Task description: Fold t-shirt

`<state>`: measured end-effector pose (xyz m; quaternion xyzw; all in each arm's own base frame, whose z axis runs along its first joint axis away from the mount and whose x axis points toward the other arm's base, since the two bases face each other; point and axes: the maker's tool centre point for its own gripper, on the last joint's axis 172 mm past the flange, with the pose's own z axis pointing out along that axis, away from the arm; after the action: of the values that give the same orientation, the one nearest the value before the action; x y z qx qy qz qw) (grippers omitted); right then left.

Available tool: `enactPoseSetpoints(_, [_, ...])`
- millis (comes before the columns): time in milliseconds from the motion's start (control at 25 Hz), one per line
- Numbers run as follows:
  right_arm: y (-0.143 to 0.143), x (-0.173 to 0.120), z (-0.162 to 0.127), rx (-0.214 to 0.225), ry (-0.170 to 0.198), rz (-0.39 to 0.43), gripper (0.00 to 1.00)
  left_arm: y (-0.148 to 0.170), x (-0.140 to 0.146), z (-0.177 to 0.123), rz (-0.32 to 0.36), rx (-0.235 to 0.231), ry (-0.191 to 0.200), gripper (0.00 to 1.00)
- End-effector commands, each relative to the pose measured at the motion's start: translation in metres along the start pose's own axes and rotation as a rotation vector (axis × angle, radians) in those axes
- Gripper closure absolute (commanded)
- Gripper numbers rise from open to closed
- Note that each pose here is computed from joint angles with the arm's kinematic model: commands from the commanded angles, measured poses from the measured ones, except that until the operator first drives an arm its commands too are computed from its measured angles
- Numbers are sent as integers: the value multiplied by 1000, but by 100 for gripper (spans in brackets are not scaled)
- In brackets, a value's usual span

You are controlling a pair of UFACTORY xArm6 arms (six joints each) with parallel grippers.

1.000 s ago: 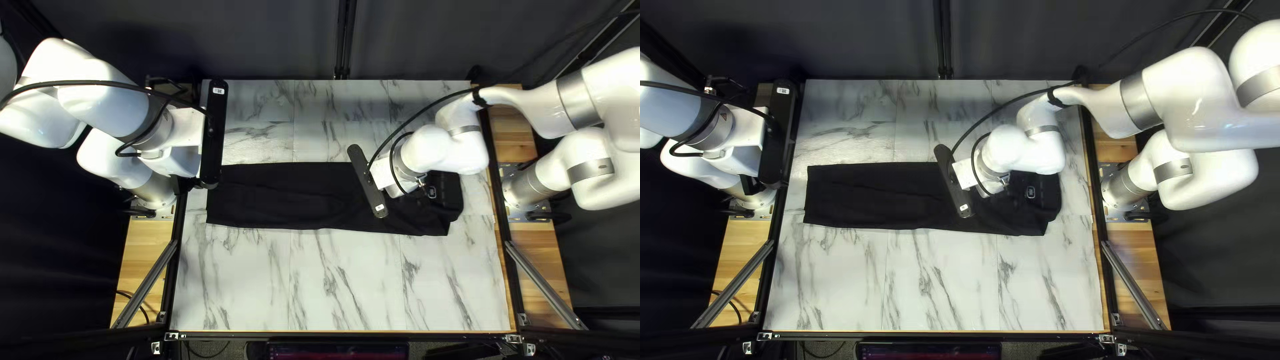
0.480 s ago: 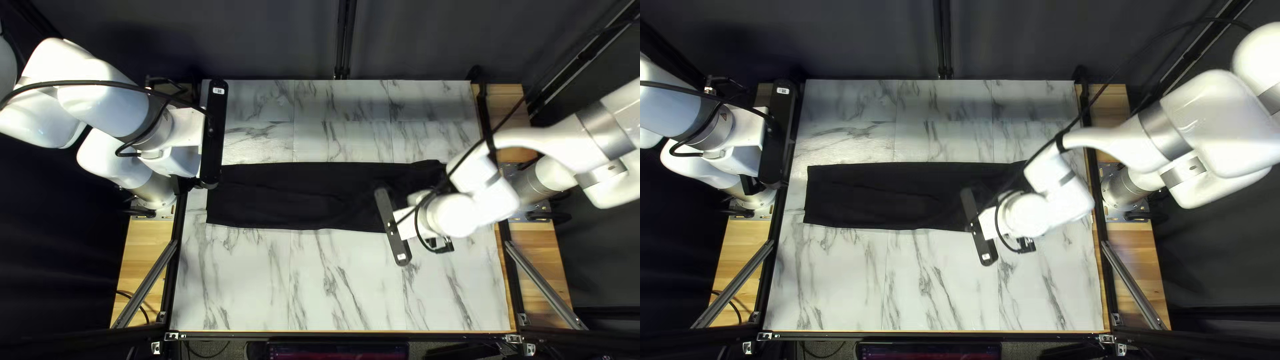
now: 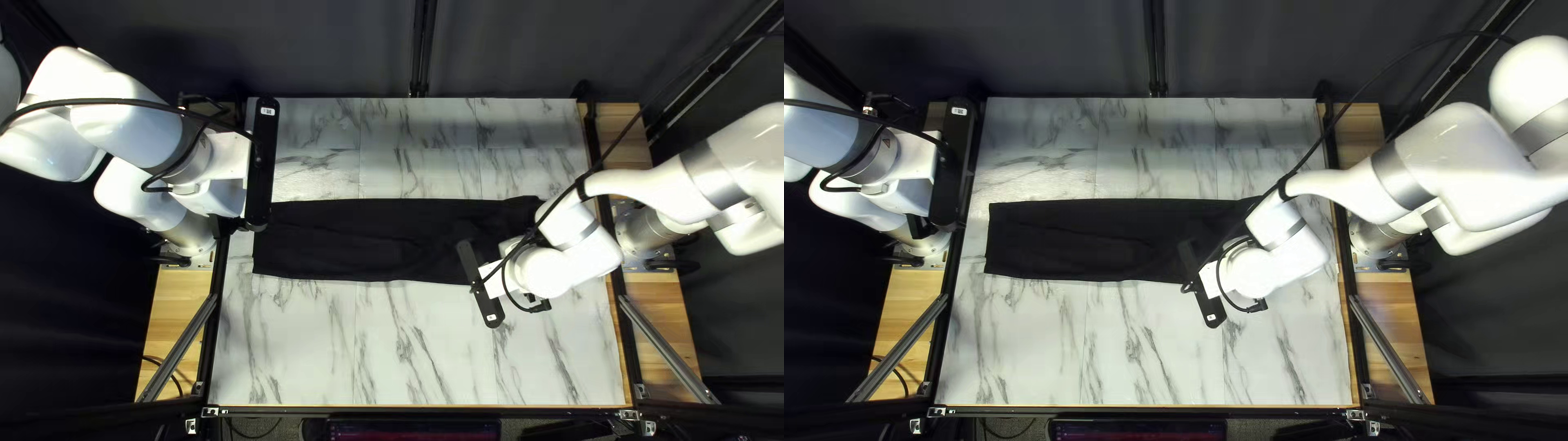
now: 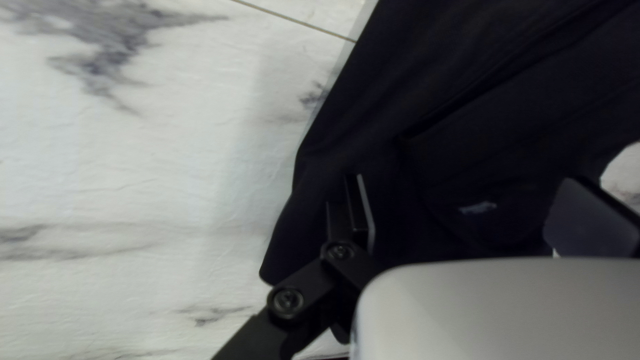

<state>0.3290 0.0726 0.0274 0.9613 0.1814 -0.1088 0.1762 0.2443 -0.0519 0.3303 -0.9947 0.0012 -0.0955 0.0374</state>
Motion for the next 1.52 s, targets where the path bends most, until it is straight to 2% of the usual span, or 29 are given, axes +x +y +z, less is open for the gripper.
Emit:
enactPoseSetpoints(40, [4,-1,5,-28,-67,35,3,0,0,0,0,0,0,0])
enactPoseSetpoints(160, [9,-2,6,-40,-81,51,5,0,0,0,0,0,0,0])
enactPoseSetpoints(320, [17,1,4,-46,-79,59,8,0,0,0,0,0,0,0])
enactPoseSetpoints(440, [22,5,4,-49,-73,59,15,0,0,0,0,0,0,0])
enactPoseSetpoints(480, [22,6,4,-50,-72,58,21,0,0,0,0,0,0,0])
enactPoseSetpoints(520, [23,8,5,-51,-70,57,41,0,0,0,0,0,0,0])
enactPoseSetpoints(560, [23,10,6,-51,-67,55,48,0,0,0,0,0,0,0])
enactPoseSetpoints(600, [22,11,6,-51,-66,52,100,0,0,0,0,0,0,0])
enactPoseSetpoints(1000, [11,6,-12,-63,-54,45,100,0,0,0,0,0,0,0])
enactPoseSetpoints(1400, [20,-3,-41,-86,-22,61,100,0,0,0,0,0,0,0])
enactPoseSetpoints(1520, [21,-3,-52,-94,-3,59,100,0,0,0,0,0,0,0])
